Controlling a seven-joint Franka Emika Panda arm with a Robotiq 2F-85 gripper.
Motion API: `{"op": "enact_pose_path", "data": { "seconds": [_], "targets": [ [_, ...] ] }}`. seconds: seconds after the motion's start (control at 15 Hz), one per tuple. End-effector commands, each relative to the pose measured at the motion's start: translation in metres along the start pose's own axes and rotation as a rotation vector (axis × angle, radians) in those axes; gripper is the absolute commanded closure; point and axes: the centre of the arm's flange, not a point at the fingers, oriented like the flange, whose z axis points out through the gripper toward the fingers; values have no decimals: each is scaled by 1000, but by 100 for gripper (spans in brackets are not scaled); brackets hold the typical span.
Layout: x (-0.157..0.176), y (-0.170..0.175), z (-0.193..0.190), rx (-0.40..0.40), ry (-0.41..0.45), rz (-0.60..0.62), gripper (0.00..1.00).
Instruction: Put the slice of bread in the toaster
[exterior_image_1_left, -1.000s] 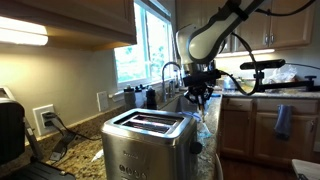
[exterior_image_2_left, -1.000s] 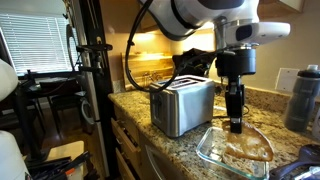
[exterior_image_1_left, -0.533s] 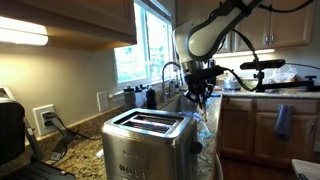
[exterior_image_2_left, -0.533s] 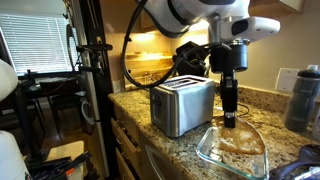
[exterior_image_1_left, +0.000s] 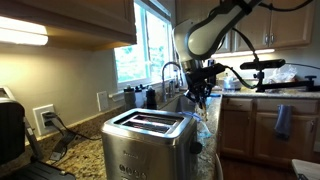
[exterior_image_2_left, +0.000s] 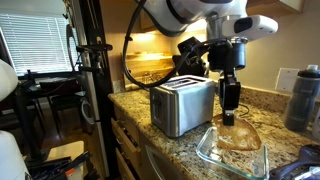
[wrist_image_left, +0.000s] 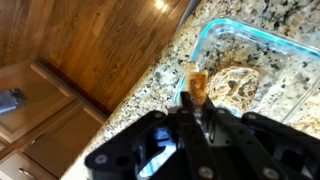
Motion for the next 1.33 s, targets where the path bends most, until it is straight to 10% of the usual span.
{"op": "enact_pose_path", "data": {
  "seconds": [0.0,1.27],
  "targets": [
    [-11,10,-15,-17,13,-65,93],
    [-20,1,-46,-75,29,-328,93]
  ]
}}
